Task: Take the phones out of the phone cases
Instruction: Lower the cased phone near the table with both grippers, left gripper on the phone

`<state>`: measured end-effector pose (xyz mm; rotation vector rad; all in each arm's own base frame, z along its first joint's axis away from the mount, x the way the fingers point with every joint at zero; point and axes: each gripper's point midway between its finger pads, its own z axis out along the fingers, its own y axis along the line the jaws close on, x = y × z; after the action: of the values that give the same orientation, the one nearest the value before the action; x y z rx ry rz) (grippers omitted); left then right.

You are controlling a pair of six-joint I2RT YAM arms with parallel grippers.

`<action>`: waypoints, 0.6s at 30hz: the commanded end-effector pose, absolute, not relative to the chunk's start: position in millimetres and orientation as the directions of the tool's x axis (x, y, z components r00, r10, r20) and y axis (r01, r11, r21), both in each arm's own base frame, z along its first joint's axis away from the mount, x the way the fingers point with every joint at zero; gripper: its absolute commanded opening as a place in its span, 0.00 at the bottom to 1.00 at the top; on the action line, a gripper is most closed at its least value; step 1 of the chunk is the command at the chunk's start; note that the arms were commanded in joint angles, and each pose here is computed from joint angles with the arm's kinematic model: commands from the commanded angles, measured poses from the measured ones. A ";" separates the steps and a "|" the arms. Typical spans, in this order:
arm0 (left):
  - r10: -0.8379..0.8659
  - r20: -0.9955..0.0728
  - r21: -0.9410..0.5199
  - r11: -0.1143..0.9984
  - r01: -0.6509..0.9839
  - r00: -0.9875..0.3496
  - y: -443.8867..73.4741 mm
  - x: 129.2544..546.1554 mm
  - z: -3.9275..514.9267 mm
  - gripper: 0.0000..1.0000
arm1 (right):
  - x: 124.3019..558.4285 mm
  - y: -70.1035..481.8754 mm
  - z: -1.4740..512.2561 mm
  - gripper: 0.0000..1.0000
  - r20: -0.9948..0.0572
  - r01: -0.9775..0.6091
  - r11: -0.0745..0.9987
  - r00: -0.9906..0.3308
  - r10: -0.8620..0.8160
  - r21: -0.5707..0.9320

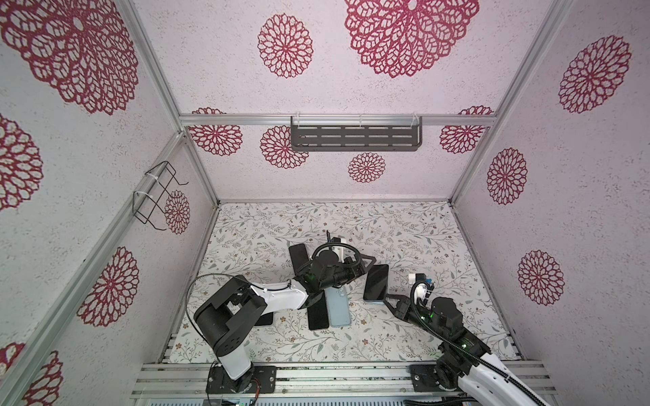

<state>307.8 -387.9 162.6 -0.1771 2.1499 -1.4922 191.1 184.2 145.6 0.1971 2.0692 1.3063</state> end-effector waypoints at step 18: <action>0.454 -0.739 -0.124 0.634 0.763 -0.497 -389.1 214.1 162.6 0.90 | 192.1 183.2 119.9 0.00 -0.412 -0.137 0.539 -0.803 0.432 0.831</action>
<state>223.3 -406.6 193.3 0.7154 2.1445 -0.8317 185.3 175.2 93.7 0.2883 2.2795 1.1797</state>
